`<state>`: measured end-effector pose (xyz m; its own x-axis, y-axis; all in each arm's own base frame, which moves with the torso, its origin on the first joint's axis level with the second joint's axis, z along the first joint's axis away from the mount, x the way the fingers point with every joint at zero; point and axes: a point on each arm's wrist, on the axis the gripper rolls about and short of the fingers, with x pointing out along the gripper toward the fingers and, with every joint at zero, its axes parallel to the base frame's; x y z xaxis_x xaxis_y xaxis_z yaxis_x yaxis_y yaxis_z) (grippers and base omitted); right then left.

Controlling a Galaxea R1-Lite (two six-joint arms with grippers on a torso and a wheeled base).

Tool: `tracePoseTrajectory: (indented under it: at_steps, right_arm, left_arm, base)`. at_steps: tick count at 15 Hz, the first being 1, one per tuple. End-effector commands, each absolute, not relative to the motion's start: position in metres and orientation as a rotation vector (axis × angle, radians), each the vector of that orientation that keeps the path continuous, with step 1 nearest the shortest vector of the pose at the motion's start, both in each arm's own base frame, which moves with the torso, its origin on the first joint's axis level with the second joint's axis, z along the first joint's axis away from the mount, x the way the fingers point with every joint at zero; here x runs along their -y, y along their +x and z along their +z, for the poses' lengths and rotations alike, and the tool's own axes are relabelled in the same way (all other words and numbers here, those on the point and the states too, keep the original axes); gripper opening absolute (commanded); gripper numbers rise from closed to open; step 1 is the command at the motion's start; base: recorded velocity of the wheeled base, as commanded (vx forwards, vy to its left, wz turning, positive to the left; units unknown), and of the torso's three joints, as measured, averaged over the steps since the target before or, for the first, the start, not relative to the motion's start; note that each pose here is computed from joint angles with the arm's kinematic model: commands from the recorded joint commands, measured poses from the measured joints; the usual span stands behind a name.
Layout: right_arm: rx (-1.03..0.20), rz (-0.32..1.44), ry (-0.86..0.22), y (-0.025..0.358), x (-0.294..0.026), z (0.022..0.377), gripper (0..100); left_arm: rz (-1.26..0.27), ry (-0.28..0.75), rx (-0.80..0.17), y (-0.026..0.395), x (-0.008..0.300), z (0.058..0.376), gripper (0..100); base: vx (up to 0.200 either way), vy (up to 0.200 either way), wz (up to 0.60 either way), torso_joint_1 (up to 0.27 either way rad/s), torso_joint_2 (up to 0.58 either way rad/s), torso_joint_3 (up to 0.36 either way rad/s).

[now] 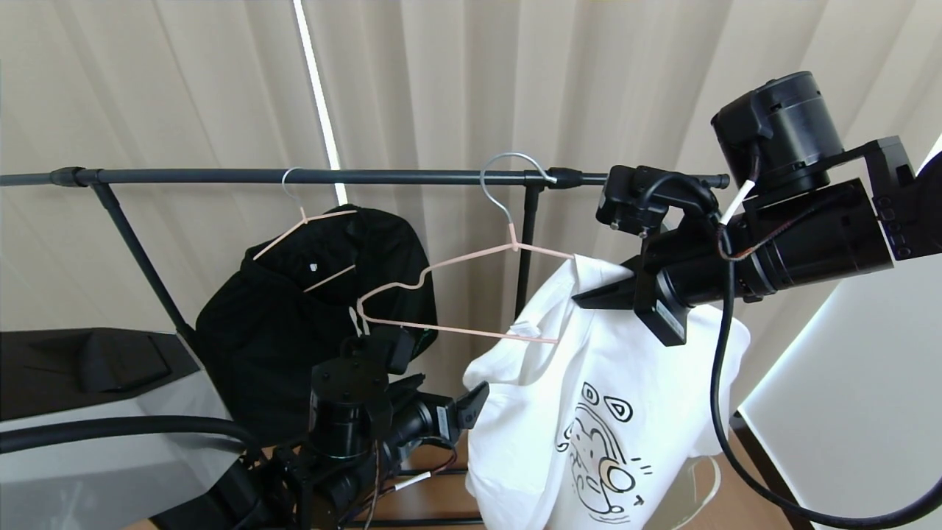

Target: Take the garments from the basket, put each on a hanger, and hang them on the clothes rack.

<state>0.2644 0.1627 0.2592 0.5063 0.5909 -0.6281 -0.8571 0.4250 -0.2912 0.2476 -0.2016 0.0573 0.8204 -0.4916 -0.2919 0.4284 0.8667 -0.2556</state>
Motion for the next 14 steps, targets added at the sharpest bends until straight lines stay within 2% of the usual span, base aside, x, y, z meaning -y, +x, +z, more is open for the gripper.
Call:
tracePoseTrajectory:
  at_steps: [1,3,8,14]
  right_arm:
    - [-0.464,0.961,-0.644,0.260,-0.165,0.261,0]
    - [-0.457,0.963,-0.644,0.258,-0.165,0.263,0]
    - [-0.465,0.963,-0.645,0.257,-0.165,0.261,0]
    - [-0.450,0.975,-0.649,0.253,-0.167,0.264,0]
  left_arm:
    - [-0.482,-0.167,-0.386,0.249,0.203,0.047,100]
    - [-0.461,-0.165,-0.369,0.250,0.208,0.042,100]
    - [-0.473,-0.218,-0.264,0.251,0.206,0.057,100]
    - [-0.478,-0.177,-0.331,0.249,0.212,0.033,100]
  base:
    - [0.000,0.000,0.00,0.000,0.00,0.000]
    - [0.000,0.000,0.00,0.000,0.00,0.000]
    - [0.000,0.000,0.00,0.000,0.00,0.000]
    - [0.000,0.000,0.00,0.000,0.00,0.000]
